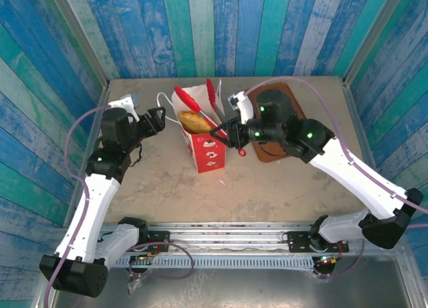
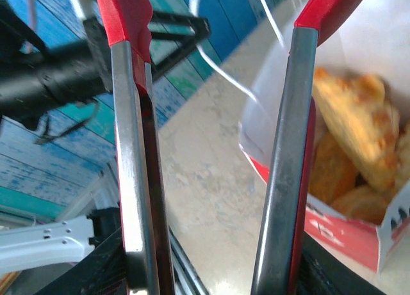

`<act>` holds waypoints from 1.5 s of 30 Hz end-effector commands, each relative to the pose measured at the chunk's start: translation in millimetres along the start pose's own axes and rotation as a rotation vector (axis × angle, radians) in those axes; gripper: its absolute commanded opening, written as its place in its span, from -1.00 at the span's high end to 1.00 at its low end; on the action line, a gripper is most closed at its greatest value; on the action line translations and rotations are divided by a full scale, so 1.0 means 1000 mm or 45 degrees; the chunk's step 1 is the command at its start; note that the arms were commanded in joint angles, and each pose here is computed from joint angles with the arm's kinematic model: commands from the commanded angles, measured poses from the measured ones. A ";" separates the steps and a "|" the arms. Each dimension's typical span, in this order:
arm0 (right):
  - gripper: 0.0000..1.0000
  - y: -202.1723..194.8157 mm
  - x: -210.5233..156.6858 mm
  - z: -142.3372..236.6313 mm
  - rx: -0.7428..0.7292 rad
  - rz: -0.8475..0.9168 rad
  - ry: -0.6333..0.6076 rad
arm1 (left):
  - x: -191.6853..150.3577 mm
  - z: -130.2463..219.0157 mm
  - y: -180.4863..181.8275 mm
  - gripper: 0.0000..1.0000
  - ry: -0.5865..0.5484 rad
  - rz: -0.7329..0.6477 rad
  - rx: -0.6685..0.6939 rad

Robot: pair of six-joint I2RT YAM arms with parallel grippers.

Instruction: Place the fake bread into the paper bag

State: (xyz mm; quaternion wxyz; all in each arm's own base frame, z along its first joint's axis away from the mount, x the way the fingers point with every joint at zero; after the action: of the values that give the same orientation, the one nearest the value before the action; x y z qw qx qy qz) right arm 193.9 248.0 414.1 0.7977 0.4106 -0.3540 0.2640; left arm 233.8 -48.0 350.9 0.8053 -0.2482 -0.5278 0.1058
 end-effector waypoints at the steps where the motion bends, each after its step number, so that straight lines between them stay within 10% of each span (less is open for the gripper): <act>1: -0.01 0.023 0.027 0.045 -0.014 0.163 -0.172 | 0.021 0.022 -0.016 -0.73 -0.101 -0.055 -0.081; 4: -0.01 0.021 0.036 0.070 -0.155 0.191 -0.273 | 0.029 0.034 -0.025 -0.99 -0.165 -0.109 -0.143; 10: -0.01 -0.016 0.020 0.111 -0.539 0.067 -0.378 | 0.034 0.064 -0.020 -0.88 -0.355 -0.132 -0.031; 19: 0.01 -0.104 -0.055 0.096 -0.976 -0.195 -0.190 | -0.015 0.080 0.031 -0.88 -0.556 0.046 0.301; 45: -0.07 -0.241 -0.198 -0.035 -1.164 -0.547 0.532 | -0.117 -0.008 0.102 -0.89 -0.166 0.279 0.510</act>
State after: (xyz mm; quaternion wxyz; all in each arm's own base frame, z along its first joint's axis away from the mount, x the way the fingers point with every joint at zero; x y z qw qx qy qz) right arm 251.2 121.8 130.5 0.9852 0.0082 -0.1710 -0.0002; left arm 197.9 -13.6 201.9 0.7968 -0.1228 -0.5068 0.3054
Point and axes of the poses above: each hand's point on the last joint's axis, 136 mm out from that joint toward the fingers, its own z axis back along the fingers, its own y axis along the line the jaws close on, x = y × z, the point moved 10 cm from there along z, back along the fingers
